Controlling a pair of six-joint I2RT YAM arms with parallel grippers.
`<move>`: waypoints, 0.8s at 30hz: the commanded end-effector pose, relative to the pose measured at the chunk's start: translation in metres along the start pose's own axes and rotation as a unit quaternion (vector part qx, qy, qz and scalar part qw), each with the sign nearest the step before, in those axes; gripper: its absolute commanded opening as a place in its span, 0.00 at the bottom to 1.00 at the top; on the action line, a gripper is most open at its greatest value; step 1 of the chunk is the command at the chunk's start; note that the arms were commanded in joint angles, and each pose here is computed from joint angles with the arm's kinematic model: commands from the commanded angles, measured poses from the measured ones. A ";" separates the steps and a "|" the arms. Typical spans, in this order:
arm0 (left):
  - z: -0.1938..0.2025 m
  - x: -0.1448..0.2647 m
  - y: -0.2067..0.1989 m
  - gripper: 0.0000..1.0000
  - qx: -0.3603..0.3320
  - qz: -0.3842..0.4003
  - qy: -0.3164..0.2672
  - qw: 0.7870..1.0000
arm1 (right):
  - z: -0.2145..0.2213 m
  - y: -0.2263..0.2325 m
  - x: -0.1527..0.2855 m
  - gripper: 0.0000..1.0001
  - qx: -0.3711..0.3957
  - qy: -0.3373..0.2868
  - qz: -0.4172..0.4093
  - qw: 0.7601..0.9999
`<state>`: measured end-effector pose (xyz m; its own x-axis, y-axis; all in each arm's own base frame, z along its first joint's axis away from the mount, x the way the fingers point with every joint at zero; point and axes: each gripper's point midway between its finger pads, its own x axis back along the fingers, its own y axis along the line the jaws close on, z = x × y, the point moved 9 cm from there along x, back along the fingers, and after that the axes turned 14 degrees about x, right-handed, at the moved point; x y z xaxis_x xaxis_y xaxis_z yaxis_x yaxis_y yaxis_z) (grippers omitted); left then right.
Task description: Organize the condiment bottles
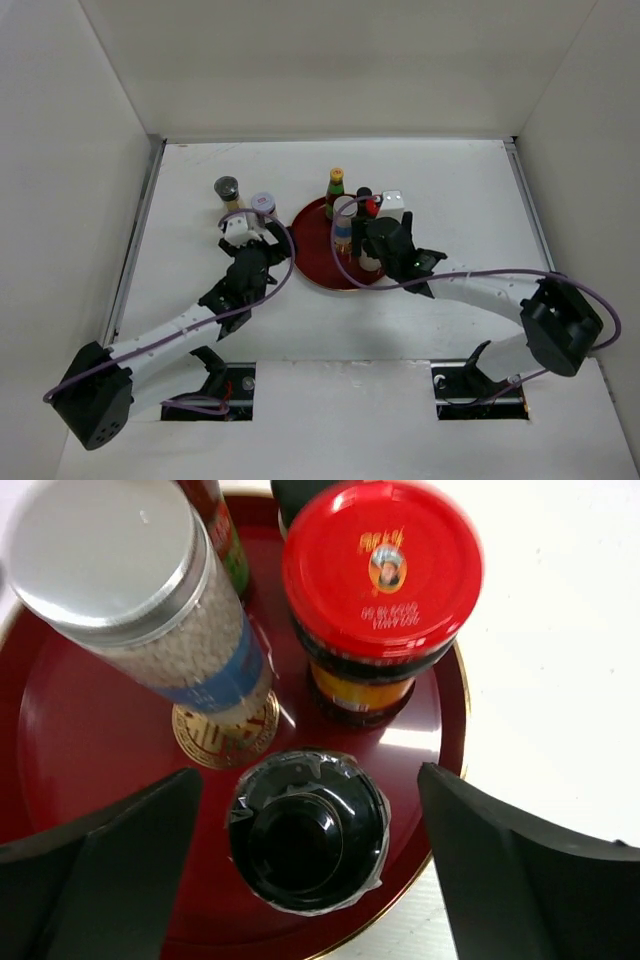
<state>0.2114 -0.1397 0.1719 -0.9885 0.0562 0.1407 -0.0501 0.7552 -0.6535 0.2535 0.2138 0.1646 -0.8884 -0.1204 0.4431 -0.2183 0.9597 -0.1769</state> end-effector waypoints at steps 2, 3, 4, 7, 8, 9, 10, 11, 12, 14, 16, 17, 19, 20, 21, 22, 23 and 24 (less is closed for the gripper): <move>-0.044 -0.007 -0.020 0.91 -0.005 -0.060 -0.040 0.997 | -0.051 -0.013 0.030 1.00 -0.046 -0.097 -0.016 0.994; -0.052 -0.012 -0.023 0.91 -0.006 -0.071 -0.044 0.997 | -0.056 -0.016 0.038 1.00 -0.050 -0.108 -0.026 0.993; -0.059 -0.017 -0.026 0.90 -0.008 -0.081 -0.048 0.996 | -0.060 -0.019 0.046 1.00 -0.054 -0.117 -0.037 0.991; -0.078 -0.034 -0.035 0.90 -0.014 -0.101 -0.045 0.994 | -0.067 -0.031 0.058 1.00 -0.070 -0.139 -0.053 0.986; -0.081 -0.041 -0.038 0.90 -0.018 -0.106 -0.039 0.993 | -0.066 -0.033 0.059 0.97 -0.078 -0.142 -0.056 0.985; -0.085 -0.049 -0.040 0.89 -0.022 -0.112 -0.034 0.993 | -0.065 -0.034 0.060 0.91 -0.084 -0.147 -0.060 0.984; -0.086 -0.055 -0.042 0.89 -0.026 -0.117 -0.030 0.992 | -0.064 -0.033 0.060 0.79 -0.093 -0.149 -0.063 0.982; -0.086 -0.064 -0.043 0.88 -0.032 -0.122 -0.021 0.992 | -0.064 -0.033 0.061 0.62 -0.103 -0.153 -0.066 0.981; -0.085 -0.072 -0.045 0.87 -0.037 -0.124 -0.012 0.991 | -0.063 -0.032 0.061 0.51 -0.108 -0.153 -0.067 0.980; -0.081 -0.086 -0.049 0.83 -0.046 -0.126 -0.001 0.991 | -0.059 -0.029 0.059 0.35 -0.107 -0.150 -0.070 0.980; -0.077 -0.097 -0.054 0.80 -0.054 -0.127 0.005 0.990 | -0.054 -0.028 0.057 0.35 -0.104 -0.143 -0.069 0.982; -0.075 -0.100 -0.055 0.78 -0.059 -0.131 0.005 0.990 | -0.053 -0.028 0.057 0.38 -0.106 -0.143 -0.070 0.981; -0.072 -0.104 -0.056 0.74 -0.062 -0.132 0.006 0.989 | -0.052 -0.028 0.057 0.45 -0.111 -0.145 -0.070 0.981; -0.071 -0.103 -0.057 0.72 -0.062 -0.131 0.006 0.989 | -0.051 -0.028 0.057 0.48 -0.111 -0.145 -0.070 0.981; -0.073 -0.098 -0.059 0.71 -0.059 -0.128 -0.001 0.990 | -0.050 -0.029 0.057 0.51 -0.112 -0.146 -0.069 0.980; -0.075 -0.091 -0.060 0.71 -0.056 -0.125 -0.014 0.990 | -0.050 -0.030 0.056 0.52 -0.112 -0.146 -0.068 0.981; -0.080 -0.081 -0.061 0.70 -0.055 -0.125 -0.031 0.990 | -0.048 -0.031 0.056 0.55 -0.113 -0.145 -0.067 0.981; -0.085 -0.071 -0.060 0.69 -0.052 -0.127 -0.048 0.989 | -0.048 -0.031 0.056 0.58 -0.116 -0.145 -0.067 0.980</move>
<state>0.3162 -0.1414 0.2243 -0.9229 -0.1672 0.3468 -0.3216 0.8301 -0.4556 0.2281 0.1879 0.2227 -0.9316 -0.2665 0.2473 -0.2678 0.9630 0.0291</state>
